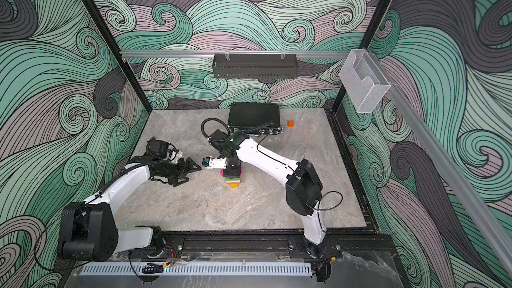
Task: Assemble a carrot with lego
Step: Assemble the lego brick with the lego brick, then adjust the lego brick at the center of the board.
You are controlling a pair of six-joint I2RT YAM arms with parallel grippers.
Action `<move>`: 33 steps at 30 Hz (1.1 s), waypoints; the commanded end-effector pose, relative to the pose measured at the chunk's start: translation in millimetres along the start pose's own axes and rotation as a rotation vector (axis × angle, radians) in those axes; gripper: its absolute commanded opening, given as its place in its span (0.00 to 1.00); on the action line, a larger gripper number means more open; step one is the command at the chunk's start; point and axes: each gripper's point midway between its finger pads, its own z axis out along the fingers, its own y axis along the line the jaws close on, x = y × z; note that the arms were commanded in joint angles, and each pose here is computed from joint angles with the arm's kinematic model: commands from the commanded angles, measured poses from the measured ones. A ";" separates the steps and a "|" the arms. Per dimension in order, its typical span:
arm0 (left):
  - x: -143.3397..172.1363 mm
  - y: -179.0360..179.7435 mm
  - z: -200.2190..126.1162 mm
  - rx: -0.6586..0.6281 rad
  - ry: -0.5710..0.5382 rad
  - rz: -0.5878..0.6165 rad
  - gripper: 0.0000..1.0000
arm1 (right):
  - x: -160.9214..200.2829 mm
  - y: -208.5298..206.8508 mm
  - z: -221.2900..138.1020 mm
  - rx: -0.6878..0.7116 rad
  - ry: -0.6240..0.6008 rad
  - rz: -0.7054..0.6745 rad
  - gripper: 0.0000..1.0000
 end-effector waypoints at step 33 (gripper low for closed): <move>2.0 -11.5 7.4 0.026 0.031 0.062 0.86 | 37.4 -5.8 -5.4 0.121 -0.863 0.390 1.00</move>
